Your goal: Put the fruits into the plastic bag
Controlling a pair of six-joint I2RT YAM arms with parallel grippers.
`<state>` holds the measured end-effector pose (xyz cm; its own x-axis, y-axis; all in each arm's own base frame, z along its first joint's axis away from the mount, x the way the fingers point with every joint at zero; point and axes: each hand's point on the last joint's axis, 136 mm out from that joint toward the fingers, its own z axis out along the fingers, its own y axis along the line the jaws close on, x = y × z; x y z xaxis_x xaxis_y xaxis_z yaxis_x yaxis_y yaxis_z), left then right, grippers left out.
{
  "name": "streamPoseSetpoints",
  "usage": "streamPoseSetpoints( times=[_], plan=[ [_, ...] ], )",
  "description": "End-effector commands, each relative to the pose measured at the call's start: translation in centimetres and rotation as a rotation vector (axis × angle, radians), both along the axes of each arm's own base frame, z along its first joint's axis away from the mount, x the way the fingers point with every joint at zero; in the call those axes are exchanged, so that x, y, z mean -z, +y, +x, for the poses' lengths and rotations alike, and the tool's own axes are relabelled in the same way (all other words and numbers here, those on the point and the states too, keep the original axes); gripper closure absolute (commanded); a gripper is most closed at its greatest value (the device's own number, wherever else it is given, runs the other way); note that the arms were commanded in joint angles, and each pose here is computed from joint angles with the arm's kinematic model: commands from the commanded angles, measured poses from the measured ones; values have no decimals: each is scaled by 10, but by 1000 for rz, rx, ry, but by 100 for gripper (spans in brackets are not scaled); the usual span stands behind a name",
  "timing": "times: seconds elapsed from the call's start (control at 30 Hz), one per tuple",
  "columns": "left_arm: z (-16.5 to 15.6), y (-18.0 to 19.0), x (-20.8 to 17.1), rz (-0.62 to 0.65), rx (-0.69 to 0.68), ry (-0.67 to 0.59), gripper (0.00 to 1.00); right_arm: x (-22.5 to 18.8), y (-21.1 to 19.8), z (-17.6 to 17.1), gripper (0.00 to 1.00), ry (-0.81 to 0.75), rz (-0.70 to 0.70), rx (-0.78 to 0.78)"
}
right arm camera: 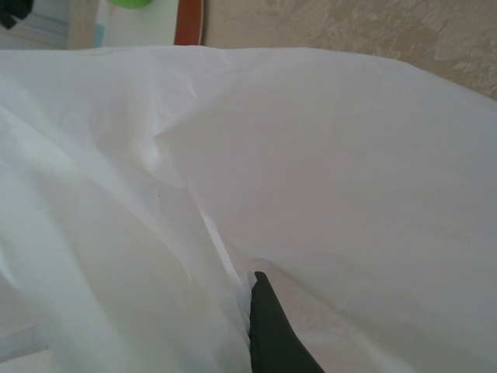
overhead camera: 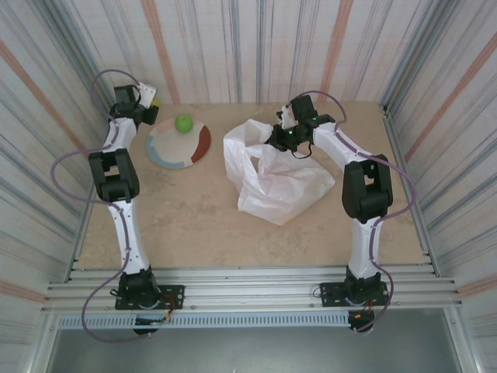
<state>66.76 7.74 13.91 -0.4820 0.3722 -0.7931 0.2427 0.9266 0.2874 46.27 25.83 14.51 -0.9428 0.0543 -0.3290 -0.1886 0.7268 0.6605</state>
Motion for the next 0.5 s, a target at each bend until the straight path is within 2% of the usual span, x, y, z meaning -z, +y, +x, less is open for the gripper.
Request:
streamPoseSetpoints(
  times=[0.0, 0.07, 0.23, 0.47],
  plan=[
    [-31, -14, -68, -181, -67, -74, 59, -27, 2, 1, 100, -41, 61, 2],
    [-55, -31, -85, -244, -71, -82, 59, -31, 0, 0, 100, -48, 64, 3],
    [-127, -87, -107, -285, -56, -38, 59, -40, -13, -7, 100, -78, 12, 12],
    [-239, -159, -153, -371, 68, -70, 60, -54, -29, -28, 100, -114, -75, -34]
  ],
)
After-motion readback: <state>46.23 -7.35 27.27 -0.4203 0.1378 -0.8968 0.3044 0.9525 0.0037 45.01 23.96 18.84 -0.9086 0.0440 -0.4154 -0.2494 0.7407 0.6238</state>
